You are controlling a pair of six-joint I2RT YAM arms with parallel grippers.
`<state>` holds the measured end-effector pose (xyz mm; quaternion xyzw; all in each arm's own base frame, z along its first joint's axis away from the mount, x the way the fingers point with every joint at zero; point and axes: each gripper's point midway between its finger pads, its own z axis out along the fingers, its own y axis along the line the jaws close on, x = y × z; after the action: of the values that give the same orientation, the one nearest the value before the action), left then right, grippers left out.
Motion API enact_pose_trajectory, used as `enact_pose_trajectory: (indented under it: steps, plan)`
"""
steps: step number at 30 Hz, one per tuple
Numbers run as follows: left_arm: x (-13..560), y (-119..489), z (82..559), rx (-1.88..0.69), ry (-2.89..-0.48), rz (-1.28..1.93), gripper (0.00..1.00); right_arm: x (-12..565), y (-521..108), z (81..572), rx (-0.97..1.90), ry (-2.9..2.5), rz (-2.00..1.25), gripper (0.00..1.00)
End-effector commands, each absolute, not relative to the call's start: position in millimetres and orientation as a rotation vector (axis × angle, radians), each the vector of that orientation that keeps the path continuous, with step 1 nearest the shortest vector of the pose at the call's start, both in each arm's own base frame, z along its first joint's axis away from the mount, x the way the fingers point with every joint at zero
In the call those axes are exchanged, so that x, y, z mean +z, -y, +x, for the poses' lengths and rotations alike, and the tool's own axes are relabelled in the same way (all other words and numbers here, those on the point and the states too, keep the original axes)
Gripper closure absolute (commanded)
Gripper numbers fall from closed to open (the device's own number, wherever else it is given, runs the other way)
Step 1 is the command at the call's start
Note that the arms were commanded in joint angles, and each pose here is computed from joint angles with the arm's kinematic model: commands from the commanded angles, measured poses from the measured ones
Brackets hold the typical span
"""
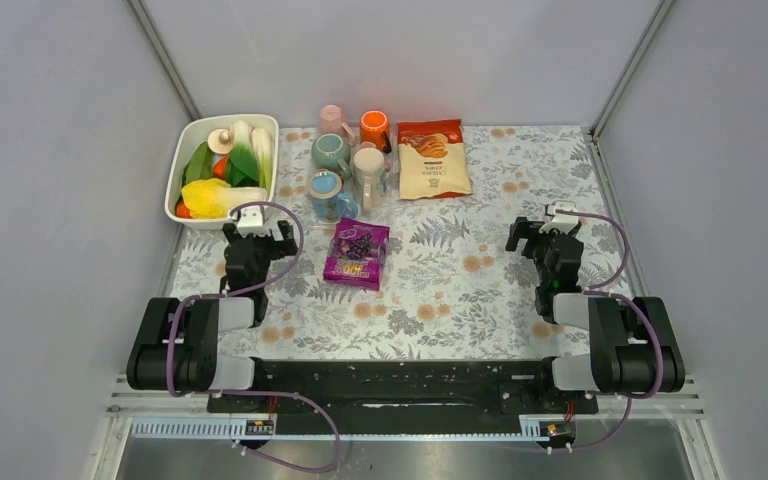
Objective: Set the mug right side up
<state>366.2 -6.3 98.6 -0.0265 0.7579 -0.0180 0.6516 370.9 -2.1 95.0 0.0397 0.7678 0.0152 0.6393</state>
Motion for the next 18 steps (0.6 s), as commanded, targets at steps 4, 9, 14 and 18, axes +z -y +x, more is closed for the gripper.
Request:
enact_pose_trajectory:
  steps: [4, 9, 14, 18]
  plan:
    - [123.5, 2.4, 374.6, -0.022, -1.638, -0.062, 0.01, 123.6, -12.3, 381.6, 0.087, -1.761, -0.015, 0.01]
    - [142.9, 13.0, 375.5, -0.069, -1.630, 0.006, 0.01, 159.4, -43.0, 391.8, 0.180, -1.821, -0.110, 0.01]
    - [157.2, 31.1, 384.9, -0.192, -1.929, 0.231, 0.01, 201.9, -128.6, 386.7, 0.347, -1.776, -0.359, 0.01]
    - [185.9, 28.0, 363.9, -0.255, -2.077, 0.292, 0.01, 223.1, -226.2, 379.6, 0.500, -1.796, -0.613, 0.01]
